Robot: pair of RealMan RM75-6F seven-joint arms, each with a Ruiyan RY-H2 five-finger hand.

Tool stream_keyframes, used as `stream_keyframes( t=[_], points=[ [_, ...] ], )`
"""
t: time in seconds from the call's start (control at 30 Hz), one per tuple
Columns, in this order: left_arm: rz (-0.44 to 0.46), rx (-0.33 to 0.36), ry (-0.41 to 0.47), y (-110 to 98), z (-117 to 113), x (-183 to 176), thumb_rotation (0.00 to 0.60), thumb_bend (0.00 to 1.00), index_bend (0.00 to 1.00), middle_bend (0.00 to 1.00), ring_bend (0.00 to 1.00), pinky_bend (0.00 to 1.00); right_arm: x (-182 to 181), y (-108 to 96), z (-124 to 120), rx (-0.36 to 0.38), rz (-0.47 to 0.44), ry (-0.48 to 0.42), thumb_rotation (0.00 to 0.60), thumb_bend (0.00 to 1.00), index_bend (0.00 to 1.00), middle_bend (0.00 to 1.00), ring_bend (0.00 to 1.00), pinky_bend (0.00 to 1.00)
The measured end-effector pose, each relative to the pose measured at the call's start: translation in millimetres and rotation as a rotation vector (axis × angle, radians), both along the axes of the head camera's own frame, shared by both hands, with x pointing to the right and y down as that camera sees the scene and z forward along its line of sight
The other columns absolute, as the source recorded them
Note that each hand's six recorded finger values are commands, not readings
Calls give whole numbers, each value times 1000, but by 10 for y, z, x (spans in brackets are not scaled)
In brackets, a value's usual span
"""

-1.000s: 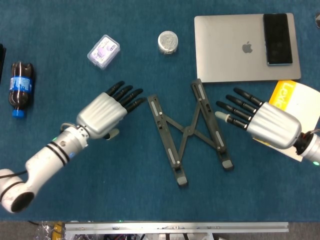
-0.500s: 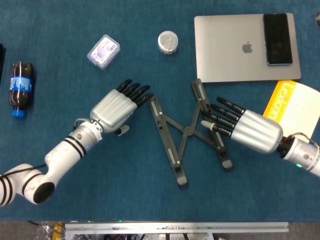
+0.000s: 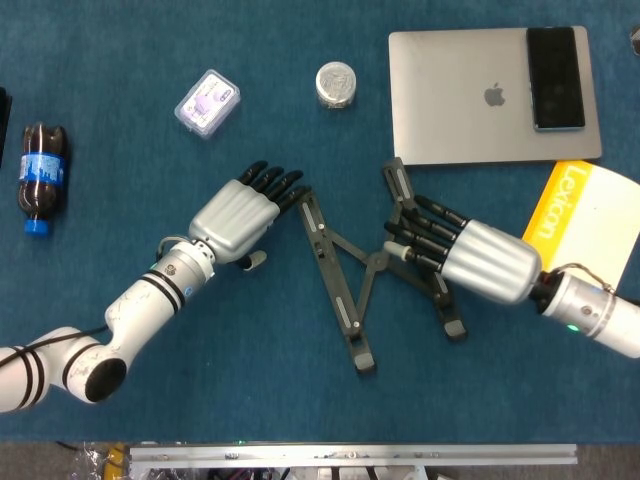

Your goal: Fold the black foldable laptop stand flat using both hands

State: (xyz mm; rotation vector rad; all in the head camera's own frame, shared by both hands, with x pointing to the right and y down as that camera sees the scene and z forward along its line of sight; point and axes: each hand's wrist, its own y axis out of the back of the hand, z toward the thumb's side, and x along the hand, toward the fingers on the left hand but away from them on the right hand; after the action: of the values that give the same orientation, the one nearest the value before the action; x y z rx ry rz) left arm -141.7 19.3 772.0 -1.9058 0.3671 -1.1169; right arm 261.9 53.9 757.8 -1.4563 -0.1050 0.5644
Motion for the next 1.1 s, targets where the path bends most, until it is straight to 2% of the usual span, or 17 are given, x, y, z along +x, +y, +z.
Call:
stream_keyframes(
  t=[0.47, 1.1],
  points=[
    [-30, -45, 30, 26, 45, 40, 598, 250, 0, 0, 0, 6, -263, 104, 138, 15, -39, -22, 600, 0, 0, 0, 0, 4],
    [-46, -79, 48, 46, 91, -13, 599, 249, 0, 0, 0, 6, -604, 115, 196, 30, -42, -67, 600, 0, 0, 0, 0, 4]
  ],
)
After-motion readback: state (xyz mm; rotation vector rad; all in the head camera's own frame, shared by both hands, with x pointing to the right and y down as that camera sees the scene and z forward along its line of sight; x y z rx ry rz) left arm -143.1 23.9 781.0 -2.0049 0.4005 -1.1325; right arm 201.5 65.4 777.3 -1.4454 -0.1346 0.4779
